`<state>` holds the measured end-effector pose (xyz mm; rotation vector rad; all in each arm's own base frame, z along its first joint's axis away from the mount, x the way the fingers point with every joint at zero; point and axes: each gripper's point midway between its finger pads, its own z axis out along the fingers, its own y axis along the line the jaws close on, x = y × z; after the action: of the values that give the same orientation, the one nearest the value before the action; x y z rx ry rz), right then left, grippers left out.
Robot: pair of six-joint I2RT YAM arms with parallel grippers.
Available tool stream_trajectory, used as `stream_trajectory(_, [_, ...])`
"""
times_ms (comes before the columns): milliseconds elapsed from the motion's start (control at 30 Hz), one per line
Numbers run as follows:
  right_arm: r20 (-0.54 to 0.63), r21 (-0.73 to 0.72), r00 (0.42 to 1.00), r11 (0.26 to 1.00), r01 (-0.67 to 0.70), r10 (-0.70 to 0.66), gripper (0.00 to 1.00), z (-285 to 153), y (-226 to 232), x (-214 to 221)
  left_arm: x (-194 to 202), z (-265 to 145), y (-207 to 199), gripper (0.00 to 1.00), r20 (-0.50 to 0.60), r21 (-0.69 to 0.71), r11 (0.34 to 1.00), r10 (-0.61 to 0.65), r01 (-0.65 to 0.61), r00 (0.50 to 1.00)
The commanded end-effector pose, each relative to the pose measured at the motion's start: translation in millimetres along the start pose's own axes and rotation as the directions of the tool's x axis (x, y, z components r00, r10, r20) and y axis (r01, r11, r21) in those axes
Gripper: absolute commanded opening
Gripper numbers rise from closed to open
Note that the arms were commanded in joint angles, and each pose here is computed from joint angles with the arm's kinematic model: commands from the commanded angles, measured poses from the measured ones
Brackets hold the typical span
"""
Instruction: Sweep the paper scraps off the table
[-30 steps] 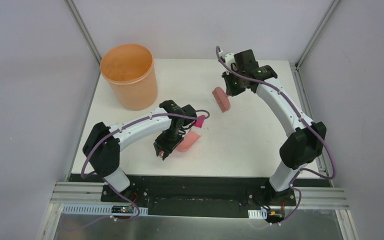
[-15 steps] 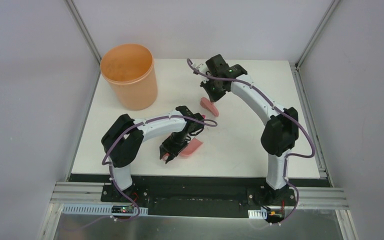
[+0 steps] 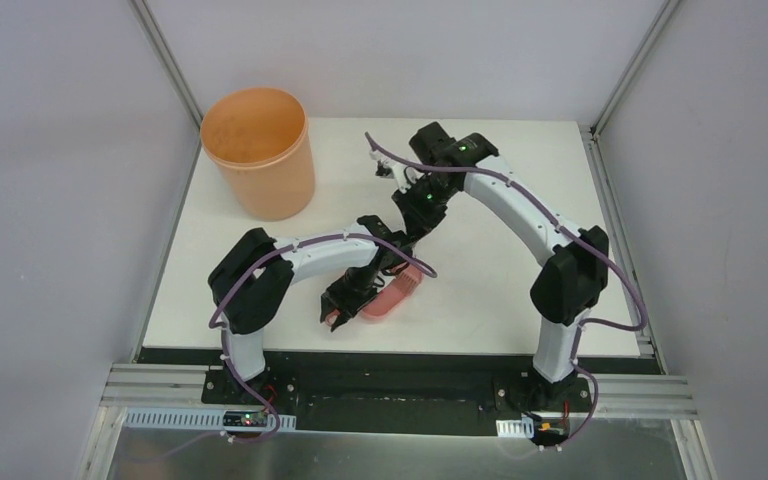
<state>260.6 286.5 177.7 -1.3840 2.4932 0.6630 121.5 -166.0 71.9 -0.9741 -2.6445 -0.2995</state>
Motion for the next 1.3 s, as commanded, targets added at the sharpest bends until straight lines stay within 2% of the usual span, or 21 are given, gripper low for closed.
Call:
stream_trajectory(0, [0.104,-0.177,0.987,0.979,-0.101,0.121,0.00,-58.6,43.3,1.6,-16.6,-7.6,-2.2,0.00,0.098,0.032,0.999,-0.022,0.019,0.995])
stream_trajectory(100, [0.166,-0.001,0.972,0.985,-0.171,0.169,0.00,-71.9,-5.5,4.5,-13.1,-11.7,-2.1,0.00,0.116,0.036,0.999,-0.028,0.024,0.993])
stream_trajectory(167, [0.205,0.063,0.959,0.975,-0.214,0.197,0.00,-82.2,-27.1,6.9,-9.8,-15.5,-1.5,0.00,0.132,0.041,0.999,-0.031,0.026,0.991])
stream_trajectory(433, [0.298,0.192,0.929,0.940,-0.282,0.218,0.00,-102.9,-58.9,28.9,6.2,-32.4,4.4,0.00,0.194,0.041,0.998,-0.055,0.048,0.979])
stream_trajectory(533, [0.339,0.196,0.904,0.920,-0.340,0.262,0.00,-111.5,-63.5,44.2,10.6,-41.7,6.2,0.00,0.223,0.044,0.997,-0.065,0.057,0.973])
stream_trajectory(667, [0.416,0.138,0.840,0.888,-0.438,0.349,0.00,-116.8,-63.9,66.8,16.5,-57.9,9.3,0.00,0.274,0.050,0.996,-0.082,0.071,0.958])
stream_trajectory(767, [0.420,0.068,0.813,0.879,-0.472,0.404,0.00,-106.7,-53.7,84.4,20.1,-70.4,12.1,0.00,0.299,0.047,0.996,-0.089,0.079,0.950])
stream_trajectory(867, [0.429,-0.132,0.762,0.868,-0.479,0.485,0.00,-95.3,-32.3,88.5,20.3,-83.8,15.5,0.00,0.330,0.039,0.995,-0.095,0.087,0.939])
stream_trajectory(1000, [0.407,-0.422,0.692,0.794,-0.437,0.597,0.00,-92.7,-7.6,81.5,15.8,-103.9,24.2,0.00,0.383,0.012,0.994,-0.105,0.109,0.918])
stream_trajectory(1100, [0.349,-0.568,0.687,0.727,-0.386,0.637,0.00,-87.5,8.2,80.7,6.4,-128.1,30.0,0.00,0.461,0.024,0.992,-0.124,0.127,0.879])
stream_trajectory(1267, [0.266,-0.699,0.696,0.631,-0.337,0.667,0.00,-76.6,21.5,87.9,-14.5,-163.1,45.9,0.00,0.545,0.146,0.977,-0.209,0.153,0.812])
